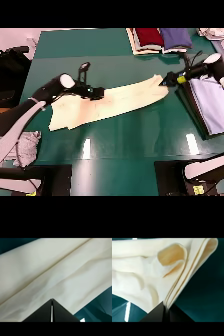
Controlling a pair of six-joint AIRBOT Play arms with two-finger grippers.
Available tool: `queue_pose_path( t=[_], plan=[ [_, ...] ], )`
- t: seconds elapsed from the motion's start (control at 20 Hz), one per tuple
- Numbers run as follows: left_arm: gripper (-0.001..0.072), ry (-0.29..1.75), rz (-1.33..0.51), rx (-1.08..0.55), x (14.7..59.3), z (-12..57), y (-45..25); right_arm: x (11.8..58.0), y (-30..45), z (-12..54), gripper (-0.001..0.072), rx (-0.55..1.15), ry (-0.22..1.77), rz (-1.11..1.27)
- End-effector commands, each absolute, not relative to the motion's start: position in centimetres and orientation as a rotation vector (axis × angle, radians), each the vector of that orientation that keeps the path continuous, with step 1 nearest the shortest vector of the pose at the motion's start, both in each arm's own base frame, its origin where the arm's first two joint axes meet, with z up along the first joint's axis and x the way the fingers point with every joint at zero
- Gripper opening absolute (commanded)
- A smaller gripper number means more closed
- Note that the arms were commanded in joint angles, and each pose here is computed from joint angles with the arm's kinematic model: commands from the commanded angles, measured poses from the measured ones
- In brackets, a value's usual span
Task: Fold the shirts.
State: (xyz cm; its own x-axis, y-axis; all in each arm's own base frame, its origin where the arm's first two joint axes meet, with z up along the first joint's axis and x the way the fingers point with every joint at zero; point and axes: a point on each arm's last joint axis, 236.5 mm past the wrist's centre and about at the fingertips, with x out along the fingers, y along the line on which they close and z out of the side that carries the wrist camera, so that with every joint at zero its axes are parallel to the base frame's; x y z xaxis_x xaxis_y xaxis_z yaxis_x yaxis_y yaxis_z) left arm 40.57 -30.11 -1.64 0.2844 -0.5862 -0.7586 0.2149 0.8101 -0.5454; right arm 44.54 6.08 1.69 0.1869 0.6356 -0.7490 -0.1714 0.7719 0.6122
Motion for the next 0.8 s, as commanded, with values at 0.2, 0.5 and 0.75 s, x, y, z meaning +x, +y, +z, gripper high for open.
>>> queue_pose_path(
  t=[0.2, 0.5, 0.75],
  plan=[
    [0.0024, 1.265, -0.611, -0.336, 41.7, -6.7, -35.8, 44.0, 15.3, 18.0, 0.0019, 0.229, 0.978, 0.746],
    [0.0024, 1.288, -0.617, -0.318, 41.3, -7.0, -35.5, 41.7, 21.7, 22.8, 0.0019, 0.152, 0.897, 0.872],
    [0.0023, 1.23, -0.59, -0.231, 43.3, -2.1, -30.3, 40.2, 25.8, 24.4, 0.0019, 0.139, 0.857, 0.946]
  ],
)
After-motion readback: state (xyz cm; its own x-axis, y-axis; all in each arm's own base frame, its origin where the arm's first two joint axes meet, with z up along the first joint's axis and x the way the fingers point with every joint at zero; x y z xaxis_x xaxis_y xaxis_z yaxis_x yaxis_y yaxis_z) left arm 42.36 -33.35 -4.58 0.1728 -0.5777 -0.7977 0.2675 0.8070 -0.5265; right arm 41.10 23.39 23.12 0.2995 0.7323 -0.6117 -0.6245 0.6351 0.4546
